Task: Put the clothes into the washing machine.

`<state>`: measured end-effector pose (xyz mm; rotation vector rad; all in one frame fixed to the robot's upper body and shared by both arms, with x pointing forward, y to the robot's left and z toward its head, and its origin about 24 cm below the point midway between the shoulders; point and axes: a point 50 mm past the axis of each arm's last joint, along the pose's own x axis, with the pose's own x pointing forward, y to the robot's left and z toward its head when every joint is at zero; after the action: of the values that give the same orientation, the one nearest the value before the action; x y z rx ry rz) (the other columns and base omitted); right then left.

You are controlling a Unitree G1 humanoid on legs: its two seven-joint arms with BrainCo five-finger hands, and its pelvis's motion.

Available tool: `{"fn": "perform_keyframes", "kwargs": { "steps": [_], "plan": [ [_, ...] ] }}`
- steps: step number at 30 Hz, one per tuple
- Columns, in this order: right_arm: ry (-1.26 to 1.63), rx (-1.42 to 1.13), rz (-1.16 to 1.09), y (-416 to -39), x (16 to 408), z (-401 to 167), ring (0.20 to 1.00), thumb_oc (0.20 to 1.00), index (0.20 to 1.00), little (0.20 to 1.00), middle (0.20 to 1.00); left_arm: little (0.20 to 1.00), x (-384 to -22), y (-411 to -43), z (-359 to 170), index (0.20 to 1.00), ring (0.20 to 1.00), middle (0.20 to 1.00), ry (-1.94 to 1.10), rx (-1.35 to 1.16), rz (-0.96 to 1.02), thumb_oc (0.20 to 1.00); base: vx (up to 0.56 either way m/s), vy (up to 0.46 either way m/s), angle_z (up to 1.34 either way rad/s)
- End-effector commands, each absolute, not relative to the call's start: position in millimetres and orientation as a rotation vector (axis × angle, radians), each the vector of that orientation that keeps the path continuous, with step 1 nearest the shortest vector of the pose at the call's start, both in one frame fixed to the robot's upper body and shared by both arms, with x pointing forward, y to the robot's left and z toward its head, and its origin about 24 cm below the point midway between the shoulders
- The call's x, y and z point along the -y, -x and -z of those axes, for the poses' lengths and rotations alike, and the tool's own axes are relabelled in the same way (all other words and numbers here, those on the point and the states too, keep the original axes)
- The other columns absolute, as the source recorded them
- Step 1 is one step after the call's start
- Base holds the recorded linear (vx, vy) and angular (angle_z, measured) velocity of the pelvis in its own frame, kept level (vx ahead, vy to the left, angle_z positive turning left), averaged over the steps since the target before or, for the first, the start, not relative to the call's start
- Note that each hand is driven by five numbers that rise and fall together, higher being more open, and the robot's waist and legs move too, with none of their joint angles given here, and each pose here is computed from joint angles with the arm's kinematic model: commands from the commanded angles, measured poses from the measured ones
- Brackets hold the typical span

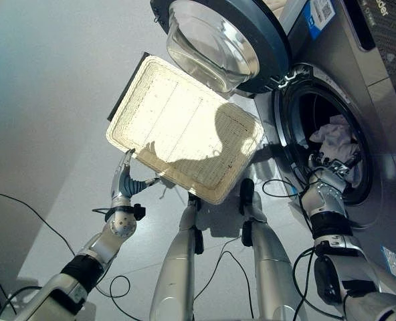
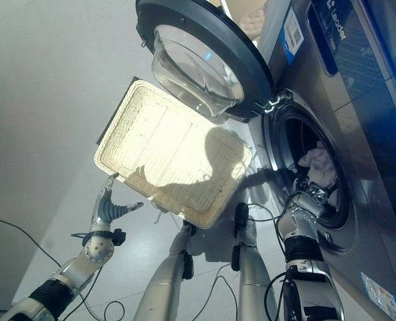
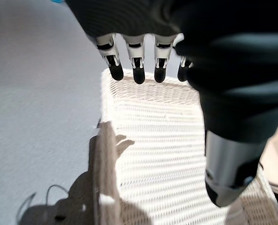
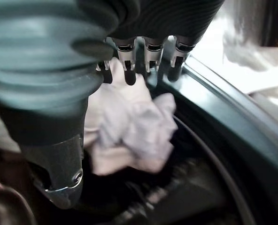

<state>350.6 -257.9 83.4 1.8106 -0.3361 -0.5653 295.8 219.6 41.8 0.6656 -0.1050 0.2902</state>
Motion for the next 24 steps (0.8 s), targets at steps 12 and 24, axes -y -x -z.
{"fn": "perform_keyframes", "kwargs": {
  "steps": [12, 24],
  "plan": [
    [-1.505, 0.458, 0.215, -326.1, 265.4, -39.3, 1.000, 1.000, 1.000, 1.000, 1.000, 1.000, -230.9, -294.0, -19.4, 1.000, 1.000, 1.000, -0.586, -0.014, -0.319, 1.000, -0.04, 0.051, 0.06],
    [-0.639, -0.357, 0.088, -248.0, 240.9, 69.3, 1.000, 1.000, 1.000, 1.000, 1.000, 1.000, -243.9, -235.9, 67.5, 1.000, 1.000, 1.000, -0.110, -0.444, -0.242, 1.000, -0.02, 0.086, 0.05]
  ]
}}
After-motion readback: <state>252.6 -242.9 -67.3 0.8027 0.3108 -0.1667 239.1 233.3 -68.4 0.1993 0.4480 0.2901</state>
